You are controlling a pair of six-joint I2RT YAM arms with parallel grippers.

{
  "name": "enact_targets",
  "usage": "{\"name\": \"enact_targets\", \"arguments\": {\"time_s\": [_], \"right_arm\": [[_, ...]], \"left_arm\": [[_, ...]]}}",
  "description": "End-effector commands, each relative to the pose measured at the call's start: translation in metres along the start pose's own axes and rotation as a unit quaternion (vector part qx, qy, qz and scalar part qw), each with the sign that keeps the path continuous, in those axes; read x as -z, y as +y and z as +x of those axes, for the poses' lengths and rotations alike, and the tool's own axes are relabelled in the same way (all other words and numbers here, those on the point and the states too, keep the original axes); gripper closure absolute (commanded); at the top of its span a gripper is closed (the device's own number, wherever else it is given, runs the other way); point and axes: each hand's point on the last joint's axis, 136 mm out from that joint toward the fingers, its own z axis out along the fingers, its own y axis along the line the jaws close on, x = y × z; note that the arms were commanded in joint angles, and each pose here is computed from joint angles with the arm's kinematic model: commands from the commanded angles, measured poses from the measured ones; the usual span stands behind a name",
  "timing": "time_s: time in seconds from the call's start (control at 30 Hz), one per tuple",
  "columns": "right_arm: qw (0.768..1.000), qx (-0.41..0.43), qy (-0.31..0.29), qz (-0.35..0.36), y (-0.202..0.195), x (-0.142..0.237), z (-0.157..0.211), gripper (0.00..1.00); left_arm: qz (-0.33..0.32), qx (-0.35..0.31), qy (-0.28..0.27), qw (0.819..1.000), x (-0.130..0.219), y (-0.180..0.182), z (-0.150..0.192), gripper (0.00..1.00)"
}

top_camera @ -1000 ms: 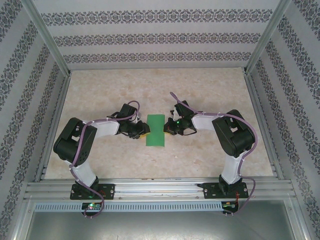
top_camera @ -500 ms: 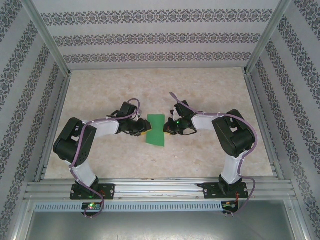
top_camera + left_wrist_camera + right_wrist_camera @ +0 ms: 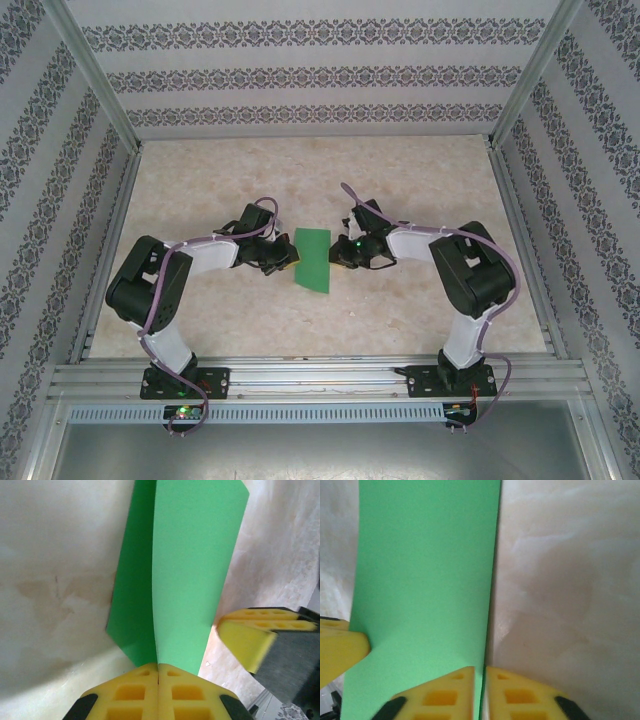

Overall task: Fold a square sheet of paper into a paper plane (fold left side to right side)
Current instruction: Third fold the triangle at the center of the table.

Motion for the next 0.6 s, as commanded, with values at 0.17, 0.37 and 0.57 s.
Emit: {"name": "enact_targets", "arguments": {"time_s": [0.17,0.37,0.57], "right_arm": [[0.985,0.147,-0.089,0.026,0.018,0.056,0.01,0.65],[0.944,0.3,-0.121,0.068,0.041,0.064,0.041,0.51],[0.877,0.448,-0.11,0.134,0.056,0.044,0.074,0.34]], "left_arm": [[0.014,0.054,0.004,0.998,0.01,-0.025,0.005,1.0],[0.016,0.071,-0.001,0.997,0.008,-0.028,0.007,1.0],[0.012,0.077,-0.004,0.997,0.007,-0.027,0.008,1.0]]}}
